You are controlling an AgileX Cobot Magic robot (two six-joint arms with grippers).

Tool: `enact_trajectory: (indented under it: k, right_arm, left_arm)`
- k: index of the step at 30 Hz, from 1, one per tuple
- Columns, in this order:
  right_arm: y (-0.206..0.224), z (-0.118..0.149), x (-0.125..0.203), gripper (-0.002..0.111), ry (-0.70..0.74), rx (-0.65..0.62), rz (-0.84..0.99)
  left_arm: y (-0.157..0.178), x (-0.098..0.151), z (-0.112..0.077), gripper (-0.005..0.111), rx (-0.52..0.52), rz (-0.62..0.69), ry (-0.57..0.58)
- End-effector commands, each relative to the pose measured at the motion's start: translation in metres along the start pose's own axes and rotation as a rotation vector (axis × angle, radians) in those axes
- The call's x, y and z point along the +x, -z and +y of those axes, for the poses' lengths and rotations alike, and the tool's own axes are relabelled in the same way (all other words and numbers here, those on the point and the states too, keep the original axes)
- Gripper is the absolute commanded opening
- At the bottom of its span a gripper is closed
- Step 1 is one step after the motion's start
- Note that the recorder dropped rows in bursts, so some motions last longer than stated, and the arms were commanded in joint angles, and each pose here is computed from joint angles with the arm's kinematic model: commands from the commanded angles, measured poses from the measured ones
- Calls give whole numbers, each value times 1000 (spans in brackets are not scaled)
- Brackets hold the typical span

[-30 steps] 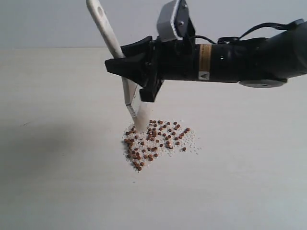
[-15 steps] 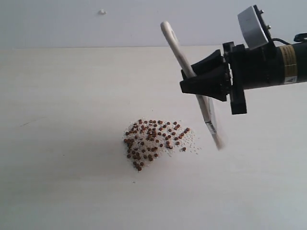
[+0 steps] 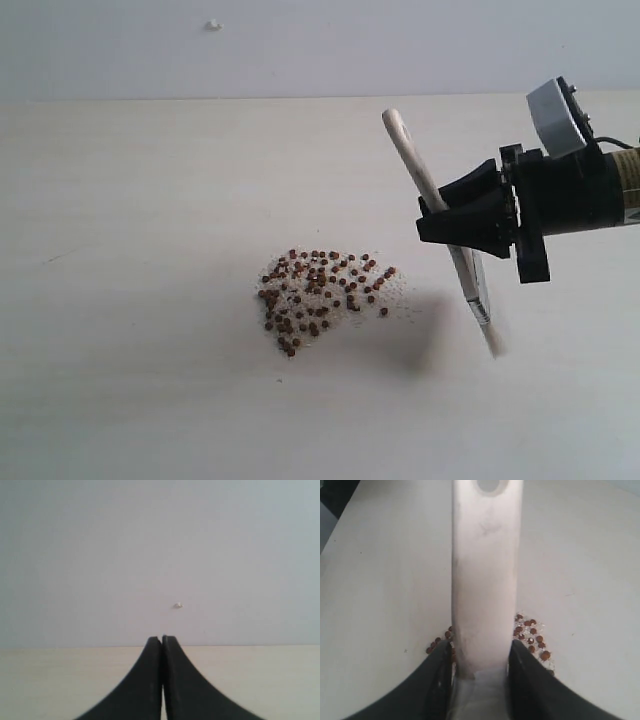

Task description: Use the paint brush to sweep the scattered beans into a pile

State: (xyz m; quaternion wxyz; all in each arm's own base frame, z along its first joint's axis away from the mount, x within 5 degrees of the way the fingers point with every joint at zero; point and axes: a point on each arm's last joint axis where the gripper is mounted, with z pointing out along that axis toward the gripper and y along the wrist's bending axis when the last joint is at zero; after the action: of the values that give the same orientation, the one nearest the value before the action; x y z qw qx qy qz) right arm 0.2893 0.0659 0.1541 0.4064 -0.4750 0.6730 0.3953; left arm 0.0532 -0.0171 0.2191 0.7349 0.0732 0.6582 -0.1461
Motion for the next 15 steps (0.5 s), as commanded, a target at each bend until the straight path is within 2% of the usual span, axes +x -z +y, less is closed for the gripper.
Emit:
enact_trajectory:
  k: [1,7,10,15]
  right_arm:
    - [-4,-5,10,0,108,2,-28]
    - [-9,-11,21,0,216,27,-46]
    - [-11,-16,24,0,225,48,-59]
    - [-23,-30,28,0,233,16,-53]
  left_arm:
    - [1,-3,0,0,1,-20,1]
    - [1,-3,0,0,1,-20,1]
    - [1,-3,0,0,1,-20,1]
    - [1,-3,0,0,1,-20,1]
